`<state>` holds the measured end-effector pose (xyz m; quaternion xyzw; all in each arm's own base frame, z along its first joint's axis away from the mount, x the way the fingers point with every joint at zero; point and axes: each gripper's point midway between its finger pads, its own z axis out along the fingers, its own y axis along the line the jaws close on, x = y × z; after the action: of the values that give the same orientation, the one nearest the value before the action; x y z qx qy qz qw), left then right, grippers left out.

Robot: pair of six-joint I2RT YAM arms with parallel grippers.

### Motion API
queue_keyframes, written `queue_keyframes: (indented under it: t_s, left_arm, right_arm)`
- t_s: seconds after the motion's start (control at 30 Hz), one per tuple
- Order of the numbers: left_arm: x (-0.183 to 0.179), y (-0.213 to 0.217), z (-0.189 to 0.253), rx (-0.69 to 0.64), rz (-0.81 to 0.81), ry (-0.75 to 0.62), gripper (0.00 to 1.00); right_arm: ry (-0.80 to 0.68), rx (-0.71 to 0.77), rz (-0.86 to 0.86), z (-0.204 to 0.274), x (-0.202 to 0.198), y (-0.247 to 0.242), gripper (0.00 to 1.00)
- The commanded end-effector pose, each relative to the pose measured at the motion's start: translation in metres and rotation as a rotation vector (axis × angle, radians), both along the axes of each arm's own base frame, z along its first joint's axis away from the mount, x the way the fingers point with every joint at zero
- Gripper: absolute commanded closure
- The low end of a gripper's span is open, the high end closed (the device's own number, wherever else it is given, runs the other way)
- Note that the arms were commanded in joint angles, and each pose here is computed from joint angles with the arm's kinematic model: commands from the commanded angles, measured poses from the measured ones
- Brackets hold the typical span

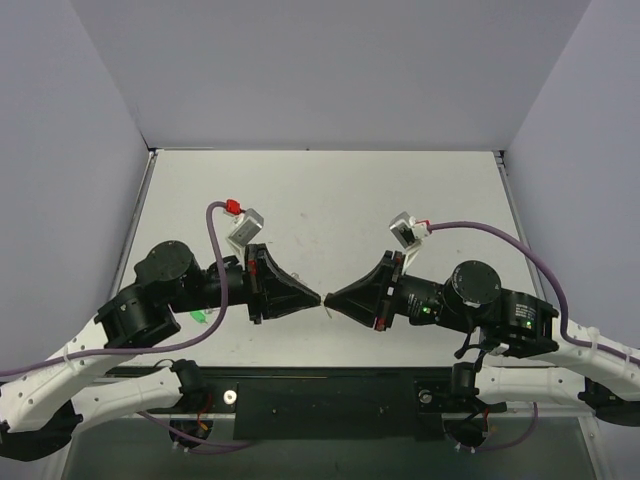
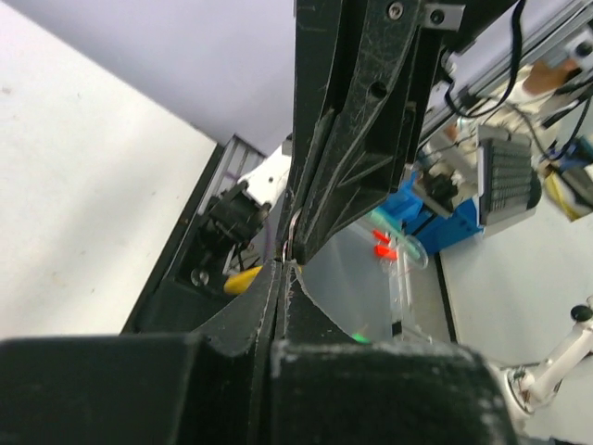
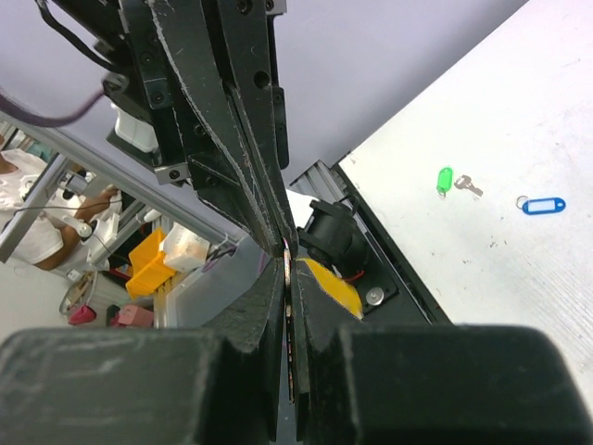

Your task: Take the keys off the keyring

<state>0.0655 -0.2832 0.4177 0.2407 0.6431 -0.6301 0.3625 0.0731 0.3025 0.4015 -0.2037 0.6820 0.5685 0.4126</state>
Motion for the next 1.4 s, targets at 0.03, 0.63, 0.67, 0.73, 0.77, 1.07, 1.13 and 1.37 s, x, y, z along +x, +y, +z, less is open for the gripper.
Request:
queue_keyframes:
  t_s: [0.03, 0.63, 0.67, 0.73, 0.77, 1.07, 1.13, 1.37]
  left_arm:
    - [-0.028, 0.017, -0.019, 0.183, -0.146, -0.083, 1.00]
    - [-0.020, 0.024, -0.011, 0.139, -0.054, -0.065, 0.81]
    - [-0.014, 0.024, -0.001, 0.089, -0.014, -0.068, 0.76]
    - [-0.011, 0.030, 0.006, 0.030, 0.034, -0.072, 0.67]
    - [-0.008, 0.030, 0.002, 0.026, 0.048, -0.065, 0.64]
    - [0.002, 0.019, 0.016, -0.128, 0.079, -0.042, 0.62]
    - [0.003, 0.017, 0.015, -0.137, 0.078, -0.038, 0.63]
    - [0.006, 0.012, 0.018, -0.168, 0.074, -0.040, 0.67]
  right_arm:
    - [-0.046, -0.007, -0.012, 0.012, 0.001, -0.012, 1.00]
    - [-0.050, -0.067, 0.000, 0.009, 0.002, -0.004, 1.00]
    - [-0.044, -0.062, -0.004, 0.007, 0.002, -0.004, 1.00]
    - [-0.039, -0.039, -0.012, 0.011, 0.003, -0.003, 1.00]
    - [-0.040, -0.027, -0.014, 0.013, 0.004, -0.003, 1.00]
    - [-0.028, 0.020, -0.015, 0.021, 0.005, 0.003, 1.00]
    - [-0.027, 0.032, -0.015, 0.023, 0.005, 0.004, 1.00]
    - [-0.021, 0.038, -0.011, 0.022, 0.004, 0.006, 1.00]
